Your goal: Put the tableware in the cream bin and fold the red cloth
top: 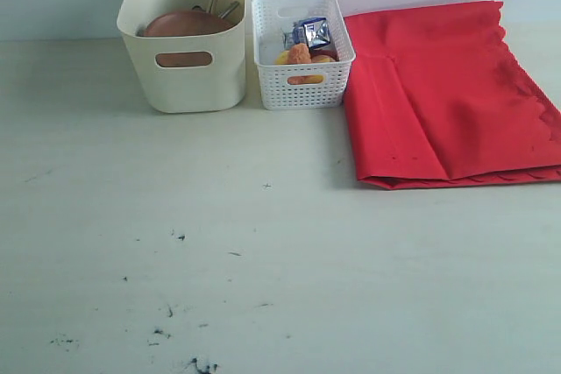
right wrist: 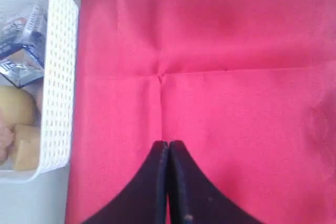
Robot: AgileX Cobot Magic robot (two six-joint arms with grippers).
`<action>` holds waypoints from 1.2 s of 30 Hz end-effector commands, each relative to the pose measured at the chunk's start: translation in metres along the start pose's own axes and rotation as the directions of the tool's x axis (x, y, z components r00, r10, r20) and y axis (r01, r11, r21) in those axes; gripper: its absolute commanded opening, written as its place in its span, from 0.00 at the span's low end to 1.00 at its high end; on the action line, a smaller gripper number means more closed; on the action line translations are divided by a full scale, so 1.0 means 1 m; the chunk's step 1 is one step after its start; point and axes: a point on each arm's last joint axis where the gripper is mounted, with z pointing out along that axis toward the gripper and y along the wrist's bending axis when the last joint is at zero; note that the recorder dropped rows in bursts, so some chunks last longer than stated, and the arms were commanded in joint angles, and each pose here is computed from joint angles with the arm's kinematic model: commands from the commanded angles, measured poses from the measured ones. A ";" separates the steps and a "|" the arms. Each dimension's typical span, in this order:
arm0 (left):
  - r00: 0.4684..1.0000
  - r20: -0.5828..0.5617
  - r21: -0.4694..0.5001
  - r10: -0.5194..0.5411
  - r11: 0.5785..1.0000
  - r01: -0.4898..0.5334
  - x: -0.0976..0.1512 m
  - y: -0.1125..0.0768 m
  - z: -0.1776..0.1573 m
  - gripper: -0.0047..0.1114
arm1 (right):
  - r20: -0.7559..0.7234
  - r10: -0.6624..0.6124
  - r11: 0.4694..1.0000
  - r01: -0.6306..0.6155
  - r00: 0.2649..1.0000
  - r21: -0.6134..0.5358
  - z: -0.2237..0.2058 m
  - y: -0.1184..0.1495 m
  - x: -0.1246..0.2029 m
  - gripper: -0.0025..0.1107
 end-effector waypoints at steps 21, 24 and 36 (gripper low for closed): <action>0.994 0.109 0.020 -0.014 1.000 0.012 -0.009 -0.002 -0.001 0.04 | 0.304 -0.180 0.983 0.182 0.936 0.021 -0.243 0.045 0.024 0.02; 0.990 0.139 0.029 -0.018 0.999 0.014 -0.012 -0.002 -0.001 0.04 | 0.344 -0.198 0.979 0.201 0.918 0.027 -0.268 0.048 0.034 0.02; 0.980 0.200 0.039 -0.020 0.999 0.013 -0.017 -0.003 -0.002 0.04 | 0.457 -0.226 0.972 0.226 0.860 0.055 -0.316 0.049 0.111 0.02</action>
